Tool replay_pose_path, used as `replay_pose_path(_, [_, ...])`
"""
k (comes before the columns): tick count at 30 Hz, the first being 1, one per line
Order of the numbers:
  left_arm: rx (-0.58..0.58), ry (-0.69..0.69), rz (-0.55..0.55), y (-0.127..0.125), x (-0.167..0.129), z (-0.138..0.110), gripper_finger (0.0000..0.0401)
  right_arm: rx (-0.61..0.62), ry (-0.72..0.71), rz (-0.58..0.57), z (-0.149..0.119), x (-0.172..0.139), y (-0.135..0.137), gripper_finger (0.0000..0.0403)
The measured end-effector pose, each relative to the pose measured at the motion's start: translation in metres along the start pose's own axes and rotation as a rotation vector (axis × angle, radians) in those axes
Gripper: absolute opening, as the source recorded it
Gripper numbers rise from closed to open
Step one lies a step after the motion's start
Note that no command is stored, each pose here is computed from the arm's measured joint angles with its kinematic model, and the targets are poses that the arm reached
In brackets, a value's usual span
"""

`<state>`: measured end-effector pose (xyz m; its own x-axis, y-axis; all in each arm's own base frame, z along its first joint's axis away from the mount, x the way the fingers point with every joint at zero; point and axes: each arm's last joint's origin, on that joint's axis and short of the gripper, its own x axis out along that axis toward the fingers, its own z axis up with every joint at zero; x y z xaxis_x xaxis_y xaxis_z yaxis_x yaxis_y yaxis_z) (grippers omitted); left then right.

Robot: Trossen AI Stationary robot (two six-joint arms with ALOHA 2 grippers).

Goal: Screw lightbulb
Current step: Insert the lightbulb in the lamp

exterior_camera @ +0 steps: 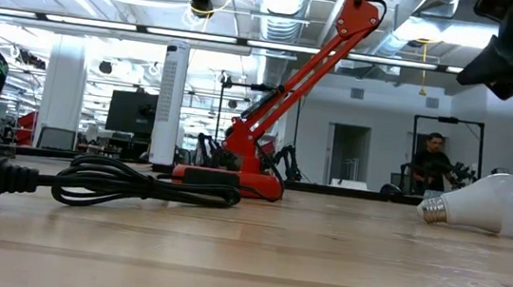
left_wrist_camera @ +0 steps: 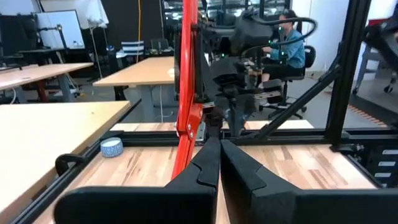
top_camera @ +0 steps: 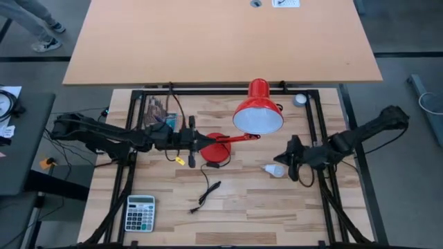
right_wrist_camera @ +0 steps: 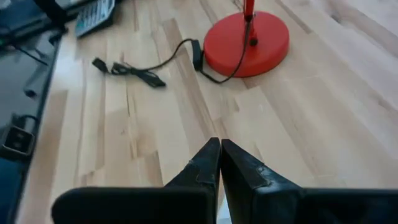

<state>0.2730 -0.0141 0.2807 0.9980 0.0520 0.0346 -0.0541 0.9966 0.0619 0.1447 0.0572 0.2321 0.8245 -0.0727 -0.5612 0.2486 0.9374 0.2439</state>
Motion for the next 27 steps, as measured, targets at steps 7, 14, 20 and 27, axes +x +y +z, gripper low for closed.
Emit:
replay_pose_path(7, [0.028, 0.141, 0.065, -0.005, 0.045, -0.022, 0.0116, -0.011, 0.019, -0.008, -0.003, 0.005, 0.003, 0.0026])
replay_pose_path(14, [0.128, 0.243, 0.222, -0.011, 0.075, -0.040, 0.0191, 0.010, 0.051, -0.020, -0.007, 0.009, 0.006, 0.0026])
replay_pose_path(20, [0.168, 0.298, 0.272, -0.025, 0.088, -0.052, 0.0233, -0.008, 0.070, -0.019, -0.010, 0.010, 0.008, 0.0026])
replay_pose_path(27, [0.231, 0.298, 0.388, -0.029, 0.089, -0.045, 0.0244, -0.007, 0.069, -0.018, -0.010, 0.010, 0.008, 0.0026])
